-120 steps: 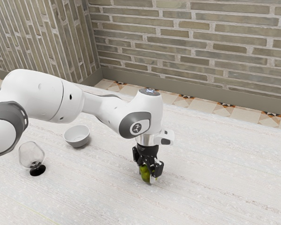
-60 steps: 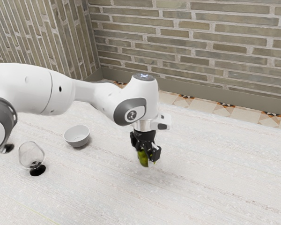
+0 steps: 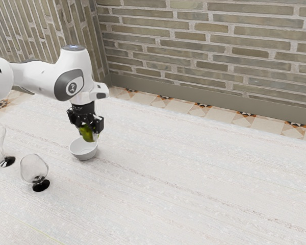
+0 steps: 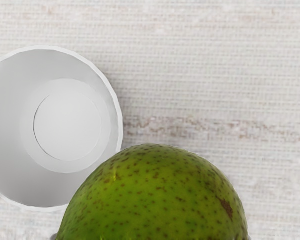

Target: Place the pear in the bowl.

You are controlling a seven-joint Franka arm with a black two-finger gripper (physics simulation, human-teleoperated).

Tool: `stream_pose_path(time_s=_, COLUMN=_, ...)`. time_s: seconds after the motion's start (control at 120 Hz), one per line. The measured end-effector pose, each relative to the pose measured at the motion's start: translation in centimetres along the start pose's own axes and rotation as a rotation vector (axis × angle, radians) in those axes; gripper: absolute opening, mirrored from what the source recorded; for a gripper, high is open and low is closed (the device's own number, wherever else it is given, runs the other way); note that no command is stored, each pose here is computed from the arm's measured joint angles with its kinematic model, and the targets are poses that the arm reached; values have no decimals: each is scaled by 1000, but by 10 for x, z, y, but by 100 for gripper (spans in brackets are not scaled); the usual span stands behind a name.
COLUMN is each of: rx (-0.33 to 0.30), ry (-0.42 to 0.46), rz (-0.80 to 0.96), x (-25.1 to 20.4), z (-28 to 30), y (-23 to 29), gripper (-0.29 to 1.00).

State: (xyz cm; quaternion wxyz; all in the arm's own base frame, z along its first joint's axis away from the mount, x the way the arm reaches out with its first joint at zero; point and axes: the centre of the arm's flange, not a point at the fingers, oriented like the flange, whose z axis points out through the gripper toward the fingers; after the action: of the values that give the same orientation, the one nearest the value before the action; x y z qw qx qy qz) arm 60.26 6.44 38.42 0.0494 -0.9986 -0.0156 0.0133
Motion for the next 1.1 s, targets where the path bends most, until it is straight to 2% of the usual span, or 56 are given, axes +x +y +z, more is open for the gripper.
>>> stream_pose_path(time_s=0.217, rx=-8, ry=-21, rz=-75, x=-14, z=8, y=-51, gripper=39)
stream_pose_path(time_s=0.55, rx=-34, ry=-16, rz=-84, x=25, z=36, y=-84, gripper=39)
stream_pose_path(time_s=0.717, rx=-37, ry=-5, rz=-64, x=27, z=33, y=-83, gripper=56)
stream_pose_path(time_s=0.85, rx=-42, ry=64, rz=-64, x=23, z=-13, y=-77, gripper=62)
stream_pose_path(time_s=0.975, rx=-37, ry=194, rz=-45, x=-3, z=-121, y=-46, gripper=66)
stream_pose_path(time_s=1.1, rx=-40, ry=220, rz=-23, x=-28, z=-197, y=-16, gripper=68)
